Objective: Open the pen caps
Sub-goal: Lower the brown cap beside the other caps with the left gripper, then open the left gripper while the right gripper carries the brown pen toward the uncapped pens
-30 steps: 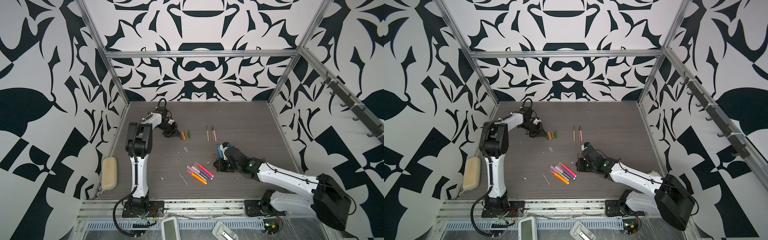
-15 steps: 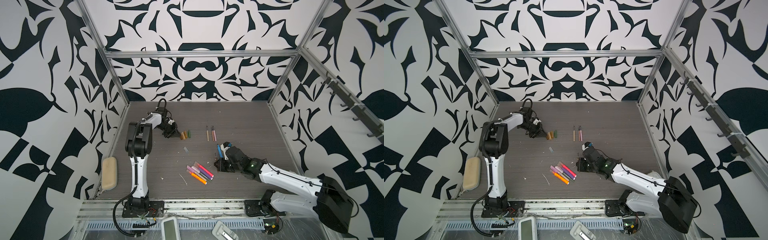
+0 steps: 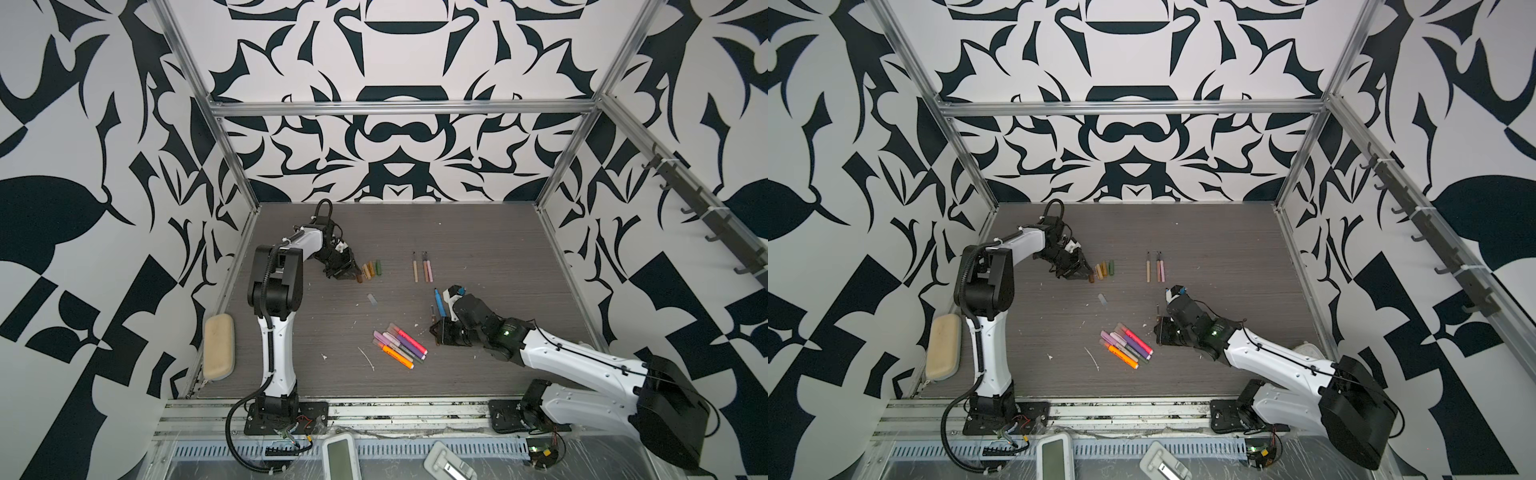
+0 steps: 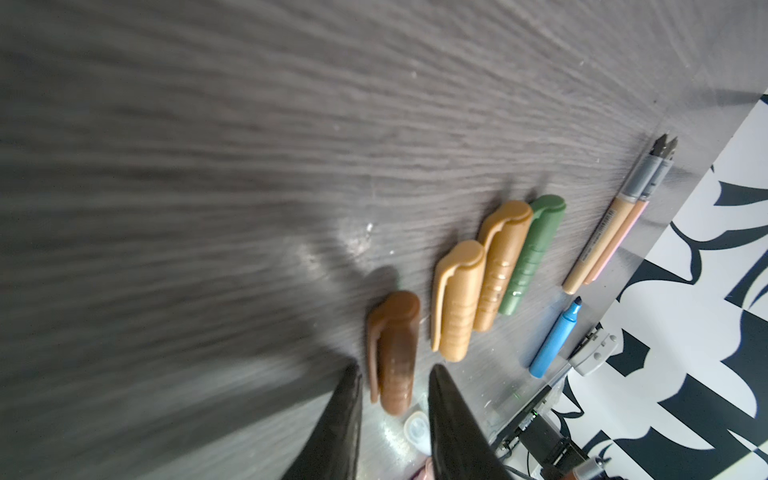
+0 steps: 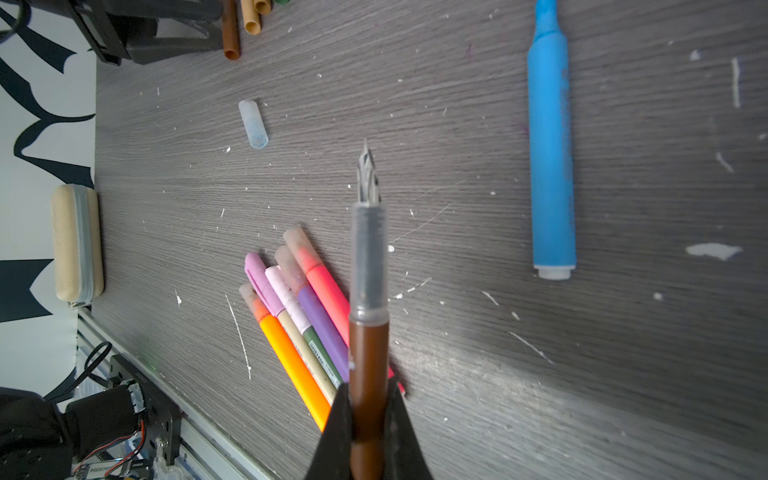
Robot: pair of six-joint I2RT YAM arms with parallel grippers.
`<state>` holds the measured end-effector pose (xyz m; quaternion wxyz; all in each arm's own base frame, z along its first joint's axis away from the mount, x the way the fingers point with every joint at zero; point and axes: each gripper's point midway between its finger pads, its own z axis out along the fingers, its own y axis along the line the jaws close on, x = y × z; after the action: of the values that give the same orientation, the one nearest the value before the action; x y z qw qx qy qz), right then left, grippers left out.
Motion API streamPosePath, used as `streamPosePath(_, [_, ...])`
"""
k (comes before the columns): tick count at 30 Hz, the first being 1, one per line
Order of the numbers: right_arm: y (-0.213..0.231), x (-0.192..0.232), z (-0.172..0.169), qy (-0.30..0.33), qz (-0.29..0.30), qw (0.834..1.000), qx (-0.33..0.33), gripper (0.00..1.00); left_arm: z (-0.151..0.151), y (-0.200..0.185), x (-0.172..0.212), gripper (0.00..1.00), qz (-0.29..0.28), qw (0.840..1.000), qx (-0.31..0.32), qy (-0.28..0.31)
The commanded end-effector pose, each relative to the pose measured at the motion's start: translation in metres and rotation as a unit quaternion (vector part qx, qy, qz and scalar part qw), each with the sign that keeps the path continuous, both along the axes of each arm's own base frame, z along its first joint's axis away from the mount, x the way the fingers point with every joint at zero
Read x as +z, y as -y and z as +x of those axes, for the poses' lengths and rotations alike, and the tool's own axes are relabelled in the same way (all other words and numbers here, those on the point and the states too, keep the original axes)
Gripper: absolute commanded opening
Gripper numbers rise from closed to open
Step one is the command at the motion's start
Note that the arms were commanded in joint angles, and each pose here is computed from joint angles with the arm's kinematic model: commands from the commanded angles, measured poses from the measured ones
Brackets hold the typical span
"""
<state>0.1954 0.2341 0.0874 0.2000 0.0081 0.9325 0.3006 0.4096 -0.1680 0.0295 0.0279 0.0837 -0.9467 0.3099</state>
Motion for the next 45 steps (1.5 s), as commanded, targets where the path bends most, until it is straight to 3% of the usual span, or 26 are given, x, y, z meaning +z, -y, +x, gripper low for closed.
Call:
streamPosePath(1, [0.004, 0.005, 0.002, 0.009, 0.004, 1.0, -0.013, 0.0, -0.009, -0.004, 0.007, 0.27, 0.012, 1.0, 0.0, -0.004])
streamPosePath(20, [0.006, 0.004, 0.002, 0.008, 0.003, 1.0, -0.017, 0.0, 0.004, 0.009, 0.005, 0.23, -0.027, 1.0, 0.015, -0.004])
streamPosePath(45, [0.002, 0.001, 0.004, 0.004, 0.004, 1.0, -0.015, 0.0, 0.006, 0.023, -0.006, 0.23, -0.037, 0.999, 0.016, -0.017])
